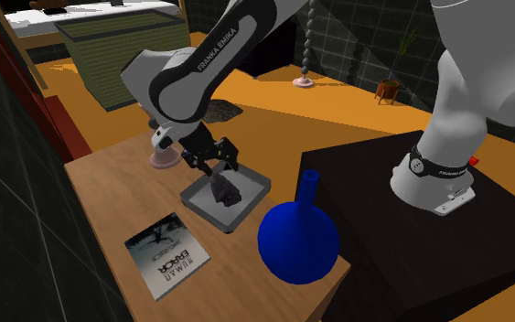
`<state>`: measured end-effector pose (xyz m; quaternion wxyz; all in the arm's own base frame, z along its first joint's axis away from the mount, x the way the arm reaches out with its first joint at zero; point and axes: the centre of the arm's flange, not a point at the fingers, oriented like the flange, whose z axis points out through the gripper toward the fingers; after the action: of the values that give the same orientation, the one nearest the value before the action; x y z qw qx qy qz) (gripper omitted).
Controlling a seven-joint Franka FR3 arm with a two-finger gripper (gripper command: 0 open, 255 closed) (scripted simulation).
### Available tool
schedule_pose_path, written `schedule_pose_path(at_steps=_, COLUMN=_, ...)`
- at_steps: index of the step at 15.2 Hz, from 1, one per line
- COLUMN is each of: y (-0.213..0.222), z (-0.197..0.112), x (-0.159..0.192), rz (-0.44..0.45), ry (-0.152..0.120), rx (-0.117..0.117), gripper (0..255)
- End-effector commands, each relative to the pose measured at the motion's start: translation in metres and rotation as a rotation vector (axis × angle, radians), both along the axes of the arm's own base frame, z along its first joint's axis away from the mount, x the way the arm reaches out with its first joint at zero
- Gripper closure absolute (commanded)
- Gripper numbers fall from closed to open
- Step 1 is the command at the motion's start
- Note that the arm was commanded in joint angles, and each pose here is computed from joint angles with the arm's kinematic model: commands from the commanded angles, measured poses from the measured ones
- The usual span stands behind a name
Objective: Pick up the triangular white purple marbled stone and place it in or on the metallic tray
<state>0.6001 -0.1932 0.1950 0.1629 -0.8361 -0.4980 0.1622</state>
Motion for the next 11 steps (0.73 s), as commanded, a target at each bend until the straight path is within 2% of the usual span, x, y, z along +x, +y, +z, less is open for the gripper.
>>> schedule_pose_path(at_steps=1, y=-0.002, z=0.018, x=0.008, rz=0.000, ry=0.000, rx=0.000, gripper=0)
schedule_pose_path(at_steps=3, y=-0.005, z=0.039, x=0.018, rz=0.000, ry=0.000, rx=0.000, gripper=0)
schedule_pose_path(at_steps=11, y=-0.005, z=0.039, x=0.018, rz=0.000, ry=0.000, rx=0.000, gripper=0)
